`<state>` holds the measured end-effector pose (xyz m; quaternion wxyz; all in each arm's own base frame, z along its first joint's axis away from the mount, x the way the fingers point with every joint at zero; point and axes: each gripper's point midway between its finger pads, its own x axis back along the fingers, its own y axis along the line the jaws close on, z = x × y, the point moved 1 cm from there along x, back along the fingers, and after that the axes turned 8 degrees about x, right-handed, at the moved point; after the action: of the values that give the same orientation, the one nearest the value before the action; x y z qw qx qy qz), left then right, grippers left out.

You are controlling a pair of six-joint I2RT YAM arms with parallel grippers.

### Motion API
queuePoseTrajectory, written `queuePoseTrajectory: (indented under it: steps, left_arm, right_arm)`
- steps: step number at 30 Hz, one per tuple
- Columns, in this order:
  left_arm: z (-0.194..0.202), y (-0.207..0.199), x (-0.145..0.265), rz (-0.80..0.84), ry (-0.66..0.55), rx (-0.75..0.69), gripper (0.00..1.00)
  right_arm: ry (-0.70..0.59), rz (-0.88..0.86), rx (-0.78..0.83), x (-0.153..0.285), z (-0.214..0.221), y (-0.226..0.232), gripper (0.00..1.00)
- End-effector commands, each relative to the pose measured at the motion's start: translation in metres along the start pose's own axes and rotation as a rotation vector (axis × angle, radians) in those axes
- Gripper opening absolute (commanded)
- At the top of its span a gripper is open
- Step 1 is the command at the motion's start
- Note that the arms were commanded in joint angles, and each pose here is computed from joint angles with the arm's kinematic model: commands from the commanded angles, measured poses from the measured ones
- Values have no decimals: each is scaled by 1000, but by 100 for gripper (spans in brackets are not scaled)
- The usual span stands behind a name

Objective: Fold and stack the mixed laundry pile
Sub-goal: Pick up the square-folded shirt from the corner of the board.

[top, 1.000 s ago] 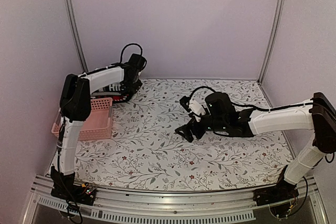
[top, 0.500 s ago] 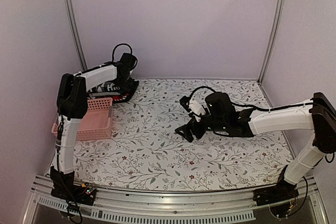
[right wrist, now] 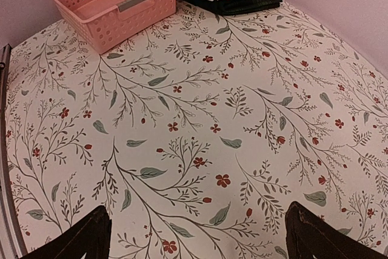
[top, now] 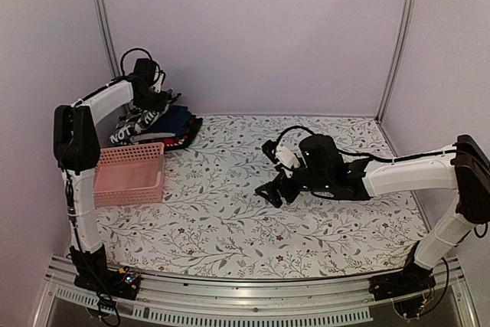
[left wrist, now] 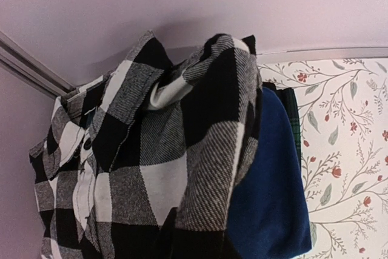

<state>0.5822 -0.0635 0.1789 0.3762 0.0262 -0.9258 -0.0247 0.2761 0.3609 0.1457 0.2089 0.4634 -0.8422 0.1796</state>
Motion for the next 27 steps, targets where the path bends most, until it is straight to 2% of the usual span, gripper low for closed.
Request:
queuePoseTrajectory:
  steps: [1,3,9,14,17,21,24,27]
  left_arm:
    - [13,-22,-11,119,45,21,7]
    - [18,-29,-17,124,69,10,0]
    - [21,-60,-19,61,68,-69,0]
    - [54,-81,-48,-20,147,-173,0]
    - [76,-79,-66,-80,197,-204,0]
    - [92,-77,-73,-91,229,-221,14]
    - [70,-80,-56,-70,170,-205,18]
    - [37,-82,-28,-34,93,-183,44]
  right_arm:
    - [-27,0,-8,1,-9,-3,99]
    - [-26,1,-6,1,-9,-3,99]
    - [-25,-7,-11,1,-8,-2,99]
    - [-21,-8,-11,0,-7,-2,99]
    - [-14,-4,-12,1,-4,-2,99]
    - [-11,0,-12,2,-2,-2,99]
    - [-12,-6,-13,1,-2,-2,99]
    - [-16,-7,-13,0,-4,-2,99]
